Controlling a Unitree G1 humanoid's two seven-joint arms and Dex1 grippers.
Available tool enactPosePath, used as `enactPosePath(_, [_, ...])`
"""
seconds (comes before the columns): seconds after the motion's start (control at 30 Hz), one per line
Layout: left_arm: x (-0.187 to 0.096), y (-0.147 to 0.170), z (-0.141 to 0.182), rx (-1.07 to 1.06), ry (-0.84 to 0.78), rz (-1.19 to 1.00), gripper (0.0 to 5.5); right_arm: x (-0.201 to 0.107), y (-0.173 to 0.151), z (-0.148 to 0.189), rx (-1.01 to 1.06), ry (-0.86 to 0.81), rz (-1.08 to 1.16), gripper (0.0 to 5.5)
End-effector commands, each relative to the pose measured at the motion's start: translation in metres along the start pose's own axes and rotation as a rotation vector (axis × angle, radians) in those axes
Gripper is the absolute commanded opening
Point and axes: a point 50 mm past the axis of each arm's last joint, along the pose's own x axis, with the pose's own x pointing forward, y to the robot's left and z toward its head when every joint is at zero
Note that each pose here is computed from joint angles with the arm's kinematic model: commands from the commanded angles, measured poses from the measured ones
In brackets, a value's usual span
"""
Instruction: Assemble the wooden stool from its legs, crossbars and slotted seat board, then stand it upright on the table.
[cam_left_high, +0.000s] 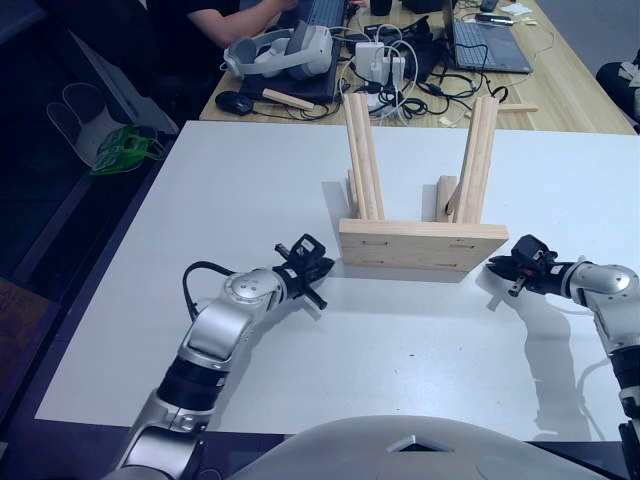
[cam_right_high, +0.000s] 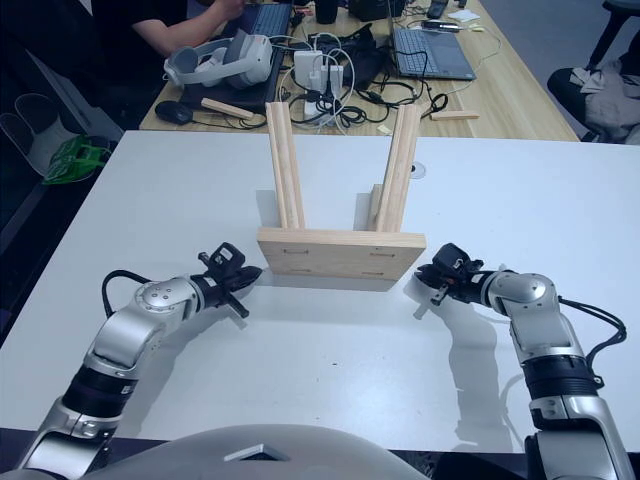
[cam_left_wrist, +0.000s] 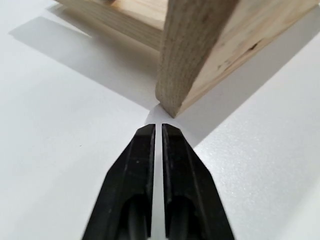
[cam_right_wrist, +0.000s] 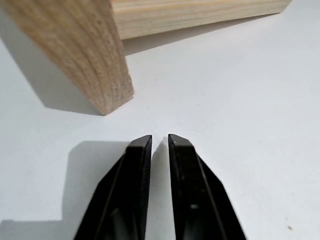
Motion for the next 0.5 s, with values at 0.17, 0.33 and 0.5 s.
enactPosePath(0.17, [-0.007, -0.001, -0.007, 0.132, -0.005, -0.172, 1.34, -0.009, -0.008, 0.007, -0.019, -0.018, 0.036, 1.95])
enactPosePath(0.33, [0.003, 0.001, -0.006, 0.139, 0.009, -0.113, 1.35, -0.007, -0.007, 0.01, -0.02, -0.028, 0.038, 1.96])
enactPosePath(0.5, [0.014, -0.006, -0.009, 0.116, 0.056, -0.065, 0.61, -0.002, -0.003, 0.009, -0.025, -0.003, 0.035, 1.14])
